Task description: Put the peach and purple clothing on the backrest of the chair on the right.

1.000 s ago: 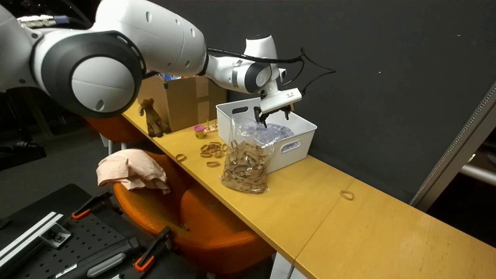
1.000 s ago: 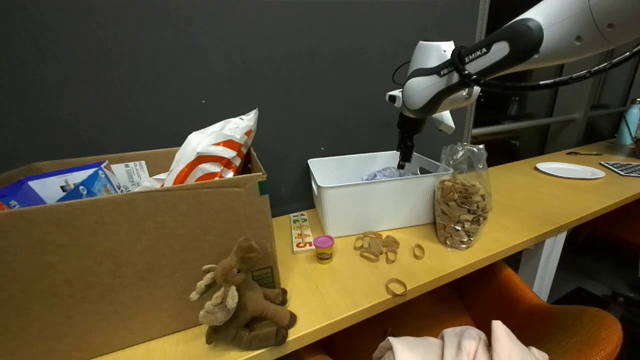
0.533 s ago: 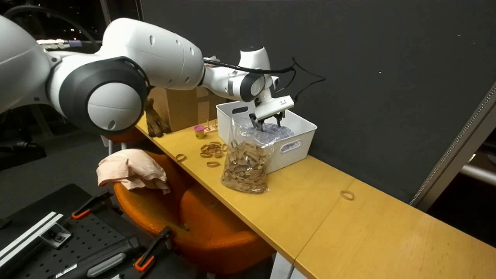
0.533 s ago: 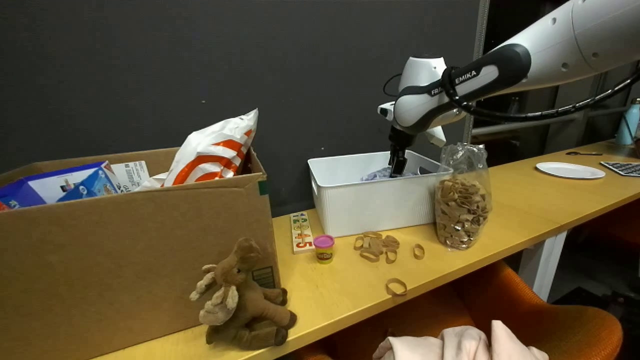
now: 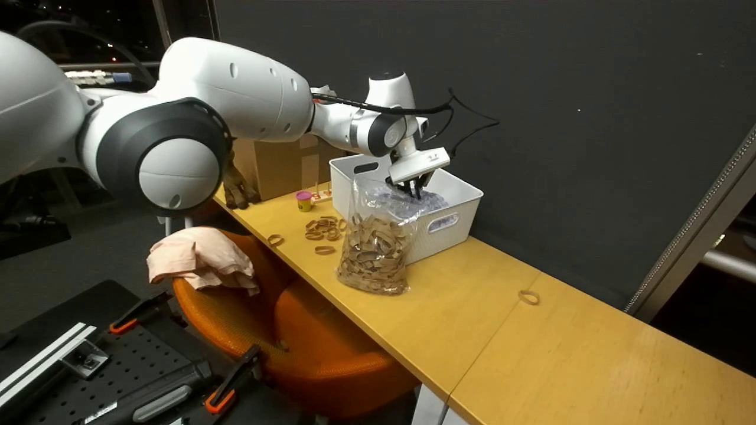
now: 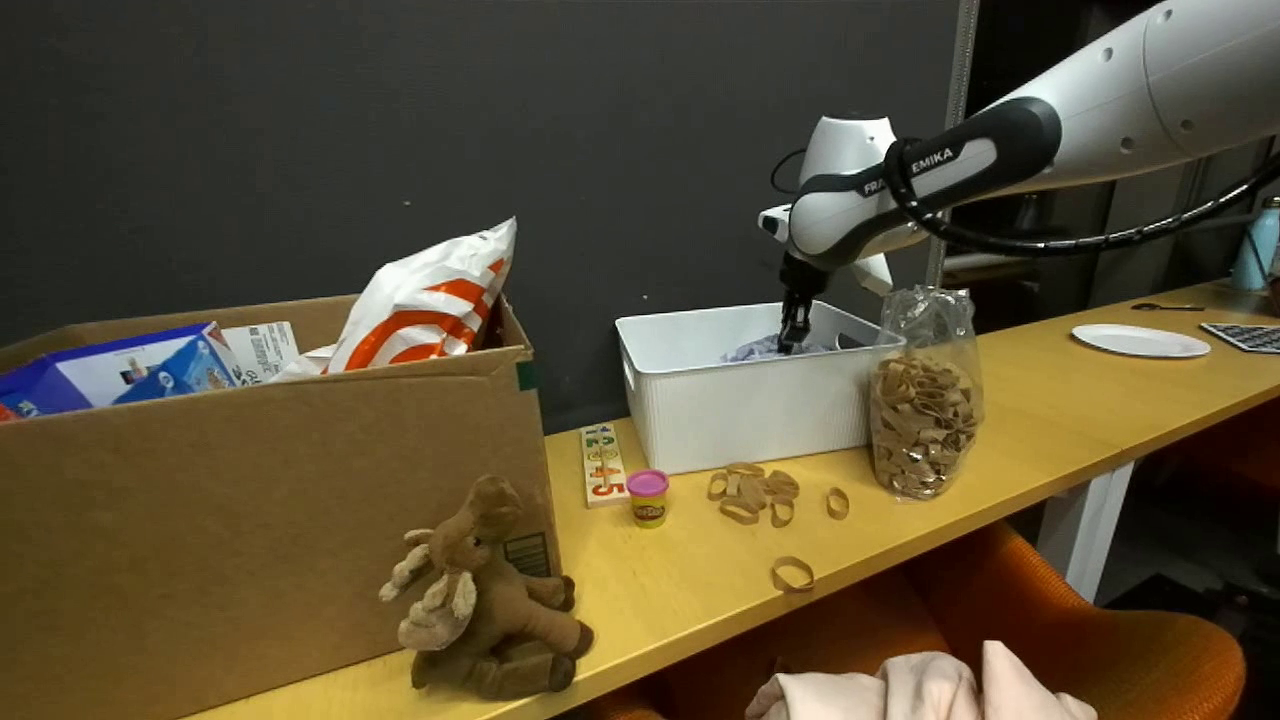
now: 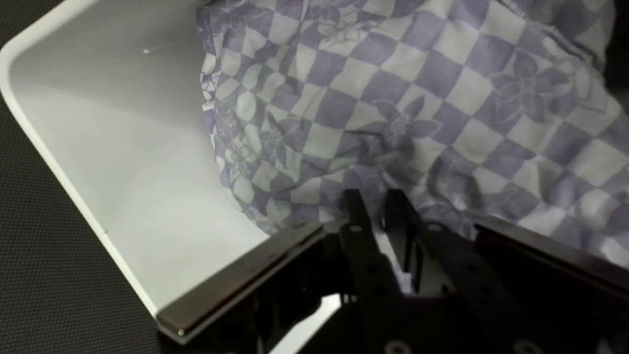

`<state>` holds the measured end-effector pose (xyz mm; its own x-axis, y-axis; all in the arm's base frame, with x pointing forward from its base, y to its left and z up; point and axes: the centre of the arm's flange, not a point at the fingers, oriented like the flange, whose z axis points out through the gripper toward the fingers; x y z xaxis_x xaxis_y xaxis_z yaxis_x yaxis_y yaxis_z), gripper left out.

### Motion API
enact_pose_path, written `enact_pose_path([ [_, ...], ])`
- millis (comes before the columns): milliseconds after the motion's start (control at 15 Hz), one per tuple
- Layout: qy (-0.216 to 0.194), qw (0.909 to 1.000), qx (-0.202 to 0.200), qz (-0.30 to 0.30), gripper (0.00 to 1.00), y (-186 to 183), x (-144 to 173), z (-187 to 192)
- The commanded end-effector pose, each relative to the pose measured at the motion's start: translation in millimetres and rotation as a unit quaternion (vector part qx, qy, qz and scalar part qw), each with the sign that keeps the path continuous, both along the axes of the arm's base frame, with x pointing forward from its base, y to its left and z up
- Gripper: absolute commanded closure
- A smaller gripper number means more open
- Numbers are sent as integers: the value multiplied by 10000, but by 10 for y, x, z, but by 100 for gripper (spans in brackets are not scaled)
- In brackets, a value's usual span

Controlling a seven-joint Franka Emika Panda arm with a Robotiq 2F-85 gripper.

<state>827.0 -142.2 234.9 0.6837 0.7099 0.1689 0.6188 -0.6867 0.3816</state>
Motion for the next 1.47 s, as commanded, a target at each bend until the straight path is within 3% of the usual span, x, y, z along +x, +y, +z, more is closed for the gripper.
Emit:
enact_pose_path([
  [0, 57, 9992, 331, -219, 100, -84, 120, 228],
  [333, 173, 9961, 663, -554, 100, -267, 116, 302],
  [600, 217, 9952, 777, -555, 100, -85, 77, 405],
  [1000, 157, 9951, 778, -596, 100, 494, -240, 1343],
  [1400, 692, 9926, 761, -643, 100, 957, -797, 2295],
])
